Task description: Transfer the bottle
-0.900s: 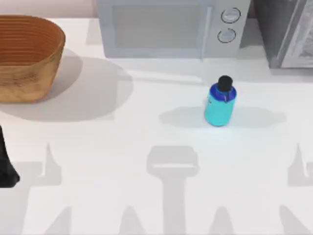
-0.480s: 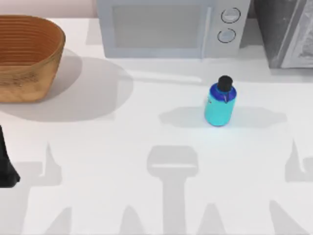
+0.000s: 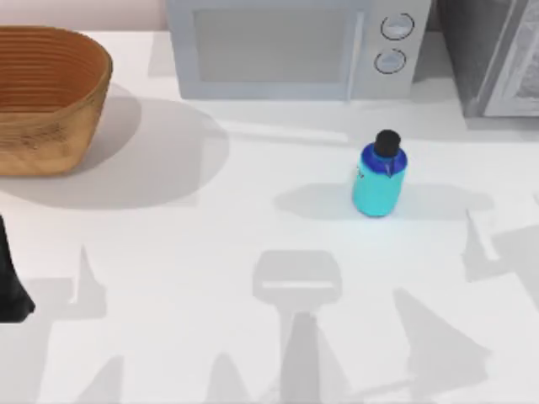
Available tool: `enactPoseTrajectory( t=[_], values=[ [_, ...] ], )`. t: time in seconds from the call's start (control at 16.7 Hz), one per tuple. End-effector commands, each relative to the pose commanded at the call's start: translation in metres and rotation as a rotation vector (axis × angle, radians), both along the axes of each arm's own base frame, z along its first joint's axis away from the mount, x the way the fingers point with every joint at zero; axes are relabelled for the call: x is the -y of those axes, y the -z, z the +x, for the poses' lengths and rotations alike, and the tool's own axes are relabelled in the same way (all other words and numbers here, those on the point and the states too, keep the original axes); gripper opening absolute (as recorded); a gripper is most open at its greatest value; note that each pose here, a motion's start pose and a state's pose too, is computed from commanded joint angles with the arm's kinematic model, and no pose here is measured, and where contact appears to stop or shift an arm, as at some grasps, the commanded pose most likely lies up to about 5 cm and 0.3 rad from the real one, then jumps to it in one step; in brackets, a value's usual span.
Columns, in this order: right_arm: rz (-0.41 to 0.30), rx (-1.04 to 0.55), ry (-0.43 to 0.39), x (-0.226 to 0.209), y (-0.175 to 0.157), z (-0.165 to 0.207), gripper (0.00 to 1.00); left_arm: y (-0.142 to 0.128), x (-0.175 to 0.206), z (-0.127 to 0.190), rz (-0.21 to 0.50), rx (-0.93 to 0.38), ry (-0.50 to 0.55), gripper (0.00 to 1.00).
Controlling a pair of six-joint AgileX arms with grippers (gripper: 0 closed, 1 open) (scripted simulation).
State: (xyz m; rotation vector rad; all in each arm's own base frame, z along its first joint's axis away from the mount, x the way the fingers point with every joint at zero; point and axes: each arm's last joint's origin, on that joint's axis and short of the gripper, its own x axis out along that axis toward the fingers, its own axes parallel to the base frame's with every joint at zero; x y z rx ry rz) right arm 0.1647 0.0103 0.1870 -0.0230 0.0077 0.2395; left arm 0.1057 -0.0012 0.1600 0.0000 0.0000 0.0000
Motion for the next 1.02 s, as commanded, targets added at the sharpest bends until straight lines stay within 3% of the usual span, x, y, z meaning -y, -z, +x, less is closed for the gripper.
enactPoseTrajectory(
  t=[0.24,0.54,1.02],
  values=[
    [-0.015,-0.018,-0.14,-0.009,0.012,0.04,1.0,0.0,0.0,0.0,0.0,0.0,0.0,1.0],
    [-0.028,-0.041,-0.314,-0.023,0.053,0.081,1.0,0.0,0.0,0.0,0.0,0.0,0.0,1.0],
    [-0.028,-0.08,-0.51,-0.037,0.129,0.1,1.0,0.0,0.0,0.0,0.0,0.0,0.0,1.0]
  ],
)
